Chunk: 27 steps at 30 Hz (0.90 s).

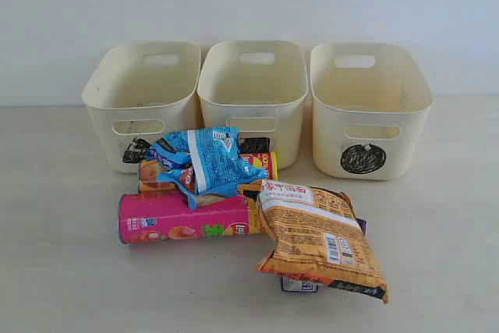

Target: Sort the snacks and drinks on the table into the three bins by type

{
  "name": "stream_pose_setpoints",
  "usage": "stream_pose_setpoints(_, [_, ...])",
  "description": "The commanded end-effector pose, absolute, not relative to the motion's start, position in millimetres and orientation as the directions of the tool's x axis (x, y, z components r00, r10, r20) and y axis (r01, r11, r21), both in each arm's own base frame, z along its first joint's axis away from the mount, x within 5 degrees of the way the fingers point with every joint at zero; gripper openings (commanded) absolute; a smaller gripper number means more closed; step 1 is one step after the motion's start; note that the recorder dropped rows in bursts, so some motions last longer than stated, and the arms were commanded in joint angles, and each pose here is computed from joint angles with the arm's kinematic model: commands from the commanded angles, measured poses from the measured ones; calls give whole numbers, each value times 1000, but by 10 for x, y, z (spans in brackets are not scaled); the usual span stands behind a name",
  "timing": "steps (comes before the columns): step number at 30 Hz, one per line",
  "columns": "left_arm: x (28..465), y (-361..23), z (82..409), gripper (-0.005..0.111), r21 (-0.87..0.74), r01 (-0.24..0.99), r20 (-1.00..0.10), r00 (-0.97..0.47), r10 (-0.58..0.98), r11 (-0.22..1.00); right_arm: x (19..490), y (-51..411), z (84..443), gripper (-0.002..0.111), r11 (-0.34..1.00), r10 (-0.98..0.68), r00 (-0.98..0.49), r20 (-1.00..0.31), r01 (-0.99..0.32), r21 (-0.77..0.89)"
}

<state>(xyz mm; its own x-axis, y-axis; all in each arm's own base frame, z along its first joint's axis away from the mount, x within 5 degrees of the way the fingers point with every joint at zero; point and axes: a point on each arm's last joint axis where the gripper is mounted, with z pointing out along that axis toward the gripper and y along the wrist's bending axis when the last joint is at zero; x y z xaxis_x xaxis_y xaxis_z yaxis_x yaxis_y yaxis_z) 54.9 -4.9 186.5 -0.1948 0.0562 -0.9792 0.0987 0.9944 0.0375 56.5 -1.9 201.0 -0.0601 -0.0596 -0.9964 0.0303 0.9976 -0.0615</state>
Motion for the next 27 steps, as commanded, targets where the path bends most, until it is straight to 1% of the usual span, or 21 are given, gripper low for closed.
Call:
stream_pose_setpoints(1, [546, -47, 1881, 4, 32, 94, -982, -185, 49, 995, 558, -24, 2160, 0, 993, 114, 122, -986, 27, 118])
stream_pose_setpoints(2, [546, -47, 1880, 4, 32, 94, -981, -186, 49, 995, 551, -31, 2207, 0, 969, 244, 176, -954, 5, 249])
stream_pose_setpoints(5, [546, -47, 1880, 4, 32, 94, -981, -186, 49, 995, 522, -45, 2325, 0, 953, 297, 305, -905, -31, 302])
stream_pose_setpoints(6, [546, -47, 1880, 4, 32, 94, -981, -186, 49, 995, 520, -46, 2331, 0, 943, 327, 310, -893, -42, 331])
stream_pose_setpoints(11, [546, -47, 1880, 4, 32, 94, -981, -186, 49, 995, 538, -40, 2685, 0, 948, 313, 316, -895, -47, 315])
stream_pose_setpoints(13, [546, -47, 1880, 4, 32, 94, -981, -186, 49, 995, 587, -34, 2847, 0, 959, 279, 303, -911, -39, 281])
stream_pose_setpoints(18, [546, -47, 1880, 4, 32, 94, -981, -186, 49, 995, 813, -31, 3207, 0, 978, 204, 111, -973, 15, 206])
stream_pose_setpoints(21, [546, -47, 1880, 4, 32, 94, -981, -186, 49, 995, 981, -35, 3341, 0, 988, 149, -45, -988, 42, 147])
stream_pose_setpoints(22, [546, -47, 1880, 4, 32, 94, -981, -186, 49, 995, 1050, -37, 3384, 0, 993, 113, -130, -985, 49, 107])
stream_pose_setpoints(25, [546, -47, 1880, 4, 32, 94, -981, -186, 49, 995, 1197, -28, 3469, 0, 999, 44, -325, -945, 29, 36])
stream_pose_setpoints(27, [546, -47, 1880, 4, 32, 94, -981, -186, 49, 995, 1280, 6, 3522, 0, 1000, -2, -416, -909, -24, 9])
